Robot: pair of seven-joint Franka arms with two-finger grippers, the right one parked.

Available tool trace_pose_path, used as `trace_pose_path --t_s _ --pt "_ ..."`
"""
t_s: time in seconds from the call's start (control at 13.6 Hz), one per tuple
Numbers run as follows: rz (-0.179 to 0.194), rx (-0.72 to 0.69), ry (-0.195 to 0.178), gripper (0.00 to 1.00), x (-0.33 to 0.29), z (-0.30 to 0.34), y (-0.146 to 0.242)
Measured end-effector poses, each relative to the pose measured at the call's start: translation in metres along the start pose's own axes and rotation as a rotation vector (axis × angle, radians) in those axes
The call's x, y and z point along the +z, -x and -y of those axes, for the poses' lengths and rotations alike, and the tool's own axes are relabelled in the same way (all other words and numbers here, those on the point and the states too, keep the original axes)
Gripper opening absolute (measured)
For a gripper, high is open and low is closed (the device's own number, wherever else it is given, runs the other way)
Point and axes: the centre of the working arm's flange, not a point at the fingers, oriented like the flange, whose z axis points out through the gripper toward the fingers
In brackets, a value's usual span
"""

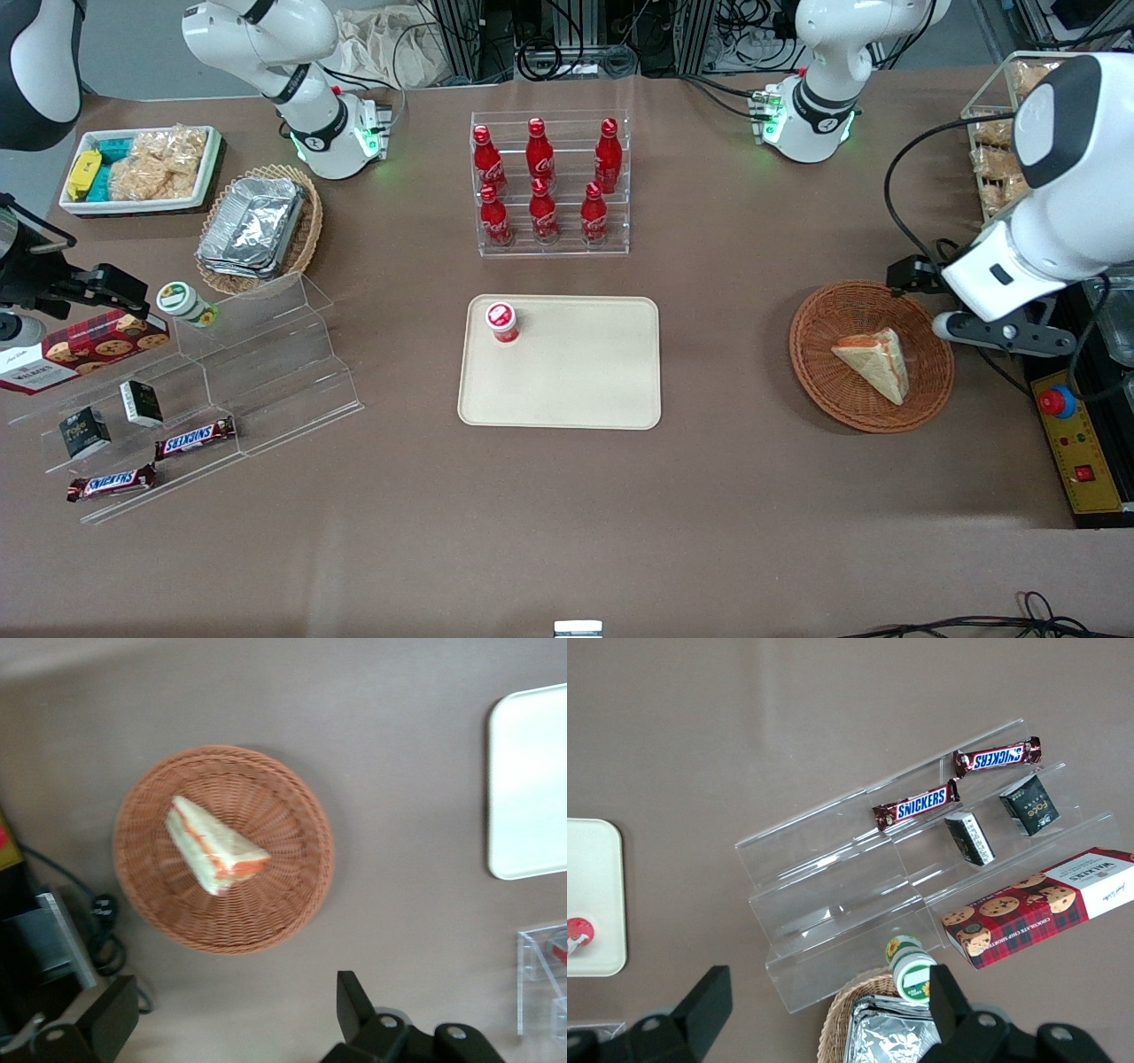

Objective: Place sandwich from basket to tray
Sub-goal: 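Move the left gripper over the wrapped sandwich in the wicker basket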

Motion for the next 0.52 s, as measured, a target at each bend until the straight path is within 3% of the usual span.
trace_pose_path --t_s 0.37,0.52 --pt "0.036 -0.005 -0.014 1.00 0.013 0.010 -0.007" --pt "0.058 -0.079 -0.012 1.00 0.021 0.016 -0.008"
